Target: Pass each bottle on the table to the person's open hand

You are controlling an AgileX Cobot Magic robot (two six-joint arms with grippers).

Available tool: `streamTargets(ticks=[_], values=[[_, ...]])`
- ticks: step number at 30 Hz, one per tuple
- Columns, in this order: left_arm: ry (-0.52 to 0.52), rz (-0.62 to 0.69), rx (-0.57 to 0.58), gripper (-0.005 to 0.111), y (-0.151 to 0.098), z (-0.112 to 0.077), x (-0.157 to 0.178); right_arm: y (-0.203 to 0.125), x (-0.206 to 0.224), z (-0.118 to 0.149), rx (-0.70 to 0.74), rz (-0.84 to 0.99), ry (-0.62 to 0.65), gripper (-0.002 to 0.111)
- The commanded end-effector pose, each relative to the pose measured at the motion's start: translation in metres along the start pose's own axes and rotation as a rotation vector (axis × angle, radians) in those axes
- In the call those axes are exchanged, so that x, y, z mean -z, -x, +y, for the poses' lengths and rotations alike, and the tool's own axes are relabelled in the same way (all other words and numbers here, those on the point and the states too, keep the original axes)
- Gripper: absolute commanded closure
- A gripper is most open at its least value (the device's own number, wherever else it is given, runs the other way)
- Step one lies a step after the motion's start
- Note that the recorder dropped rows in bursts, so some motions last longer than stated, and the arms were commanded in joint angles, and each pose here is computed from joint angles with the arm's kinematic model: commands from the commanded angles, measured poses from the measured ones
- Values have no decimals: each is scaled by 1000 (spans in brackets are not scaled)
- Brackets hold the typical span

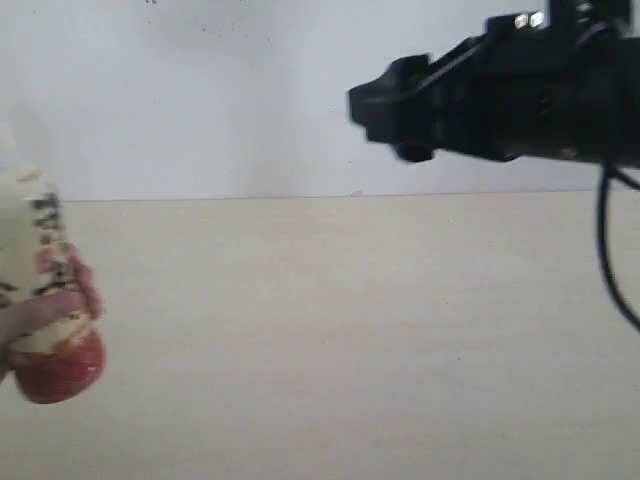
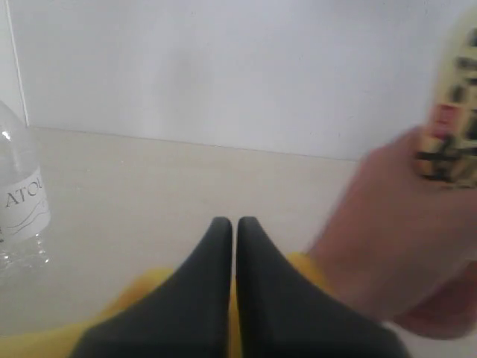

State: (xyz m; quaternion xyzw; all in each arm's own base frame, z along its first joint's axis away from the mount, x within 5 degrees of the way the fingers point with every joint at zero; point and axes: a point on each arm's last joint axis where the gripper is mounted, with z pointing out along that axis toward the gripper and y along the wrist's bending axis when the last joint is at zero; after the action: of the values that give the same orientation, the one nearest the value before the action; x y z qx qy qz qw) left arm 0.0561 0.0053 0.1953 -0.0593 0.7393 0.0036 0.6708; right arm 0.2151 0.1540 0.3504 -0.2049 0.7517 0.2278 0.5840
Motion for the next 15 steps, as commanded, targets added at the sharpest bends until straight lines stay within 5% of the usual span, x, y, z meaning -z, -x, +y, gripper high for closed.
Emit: streamTargets(ticks=[1, 3, 15], values=[[2, -6, 1, 103, 1, 0, 0, 14, 48, -24, 16, -104, -92, 89], [2, -6, 1, 103, 1, 0, 0, 15, 69, -30, 41, -134, -119, 107], [2, -6, 1, 103, 1, 0, 0, 9, 150, -24, 80, -296, -182, 107]])
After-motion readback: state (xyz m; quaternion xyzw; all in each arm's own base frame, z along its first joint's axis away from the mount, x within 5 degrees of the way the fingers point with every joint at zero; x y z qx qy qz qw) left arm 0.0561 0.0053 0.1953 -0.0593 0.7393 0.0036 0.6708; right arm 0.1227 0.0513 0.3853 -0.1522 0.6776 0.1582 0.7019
